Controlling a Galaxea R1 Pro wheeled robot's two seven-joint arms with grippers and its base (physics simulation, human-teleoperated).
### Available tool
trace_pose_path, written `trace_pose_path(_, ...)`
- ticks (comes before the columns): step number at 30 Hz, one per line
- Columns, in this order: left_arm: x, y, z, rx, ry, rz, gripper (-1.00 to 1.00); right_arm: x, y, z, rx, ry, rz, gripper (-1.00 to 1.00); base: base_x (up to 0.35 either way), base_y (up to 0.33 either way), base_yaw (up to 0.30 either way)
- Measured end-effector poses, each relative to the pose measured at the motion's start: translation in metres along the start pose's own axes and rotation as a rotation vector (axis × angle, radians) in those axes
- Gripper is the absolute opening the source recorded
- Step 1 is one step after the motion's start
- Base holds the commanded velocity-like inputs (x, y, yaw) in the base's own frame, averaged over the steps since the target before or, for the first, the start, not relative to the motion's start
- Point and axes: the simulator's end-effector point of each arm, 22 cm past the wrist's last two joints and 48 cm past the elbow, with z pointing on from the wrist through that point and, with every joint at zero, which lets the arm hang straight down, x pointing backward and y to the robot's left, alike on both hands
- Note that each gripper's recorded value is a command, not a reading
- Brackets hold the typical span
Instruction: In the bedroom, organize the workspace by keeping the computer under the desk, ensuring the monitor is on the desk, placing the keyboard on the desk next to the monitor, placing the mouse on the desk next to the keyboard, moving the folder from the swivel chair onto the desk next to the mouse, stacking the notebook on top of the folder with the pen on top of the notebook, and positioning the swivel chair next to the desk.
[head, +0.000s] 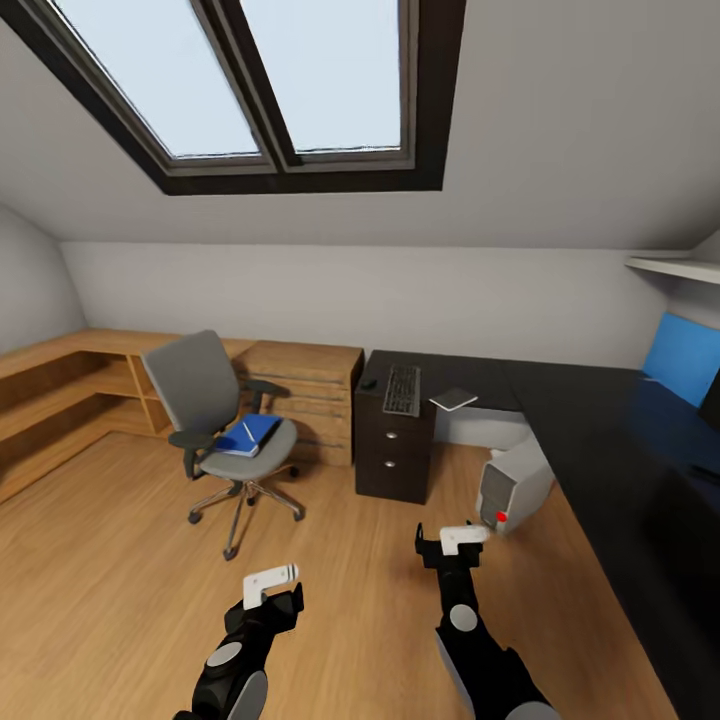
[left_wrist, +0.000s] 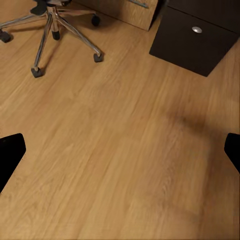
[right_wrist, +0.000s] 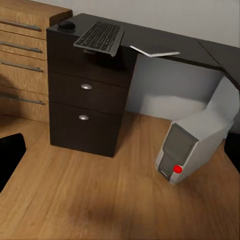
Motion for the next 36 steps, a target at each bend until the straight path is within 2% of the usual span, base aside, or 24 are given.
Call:
trace_pose_path(8, 0.008, 0.001, 0.002, -0.004, 0.016, 0.006, 1.0, 0.013, 0.008, -0.003, -0.028, 0.027, -0.008, 1.0, 0.322, 0.034, 0.0)
trace_pose_path(26, 0.009, 0.001, 0.002, -0.006, 0.019, 0.008, 1.0, 0.02, 0.008, -0.003, -0.032, 0.055, -0.014, 1.0, 0.329, 0.002, 0.0)
trace_pose_path(29, 0.009, 0.0, 0.002, -0.004, 0.017, 0.008, 1.0, 0.024, 0.006, -0.003, -0.025, 0.077, 0.048, 1.0, 0.329, 0.0, 0.0)
trace_pose_path(30, 0.008, -0.002, 0.002, 0.0, 0.014, 0.009, 1.0, 0.032, 0.007, -0.003, -0.021, 0.116, 0.185, 1.0, 0.329, 0.0, 0.0)
trace_pose_path(32, 0.008, -0.004, 0.001, 0.005, 0.013, 0.012, 1.0, 0.037, 0.007, -0.003, -0.013, 0.142, 0.262, 1.0, 0.329, 0.0, 0.0)
trace_pose_path(33, 0.009, -0.011, -0.001, 0.018, 0.011, 0.023, 1.0, 0.051, 0.007, -0.005, 0.015, 0.218, 0.441, 1.0, 0.329, 0.0, 0.0)
trace_pose_path(35, 0.009, -0.012, -0.001, 0.021, 0.011, 0.026, 1.0, 0.057, 0.008, -0.006, 0.025, 0.259, 0.521, 1.0, 0.329, 0.0, 0.0)
trace_pose_path(36, 0.009, -0.013, -0.002, 0.023, 0.011, 0.028, 1.0, 0.064, 0.007, -0.007, 0.034, 0.301, 0.584, 1.0, 0.329, 0.0, 0.0)
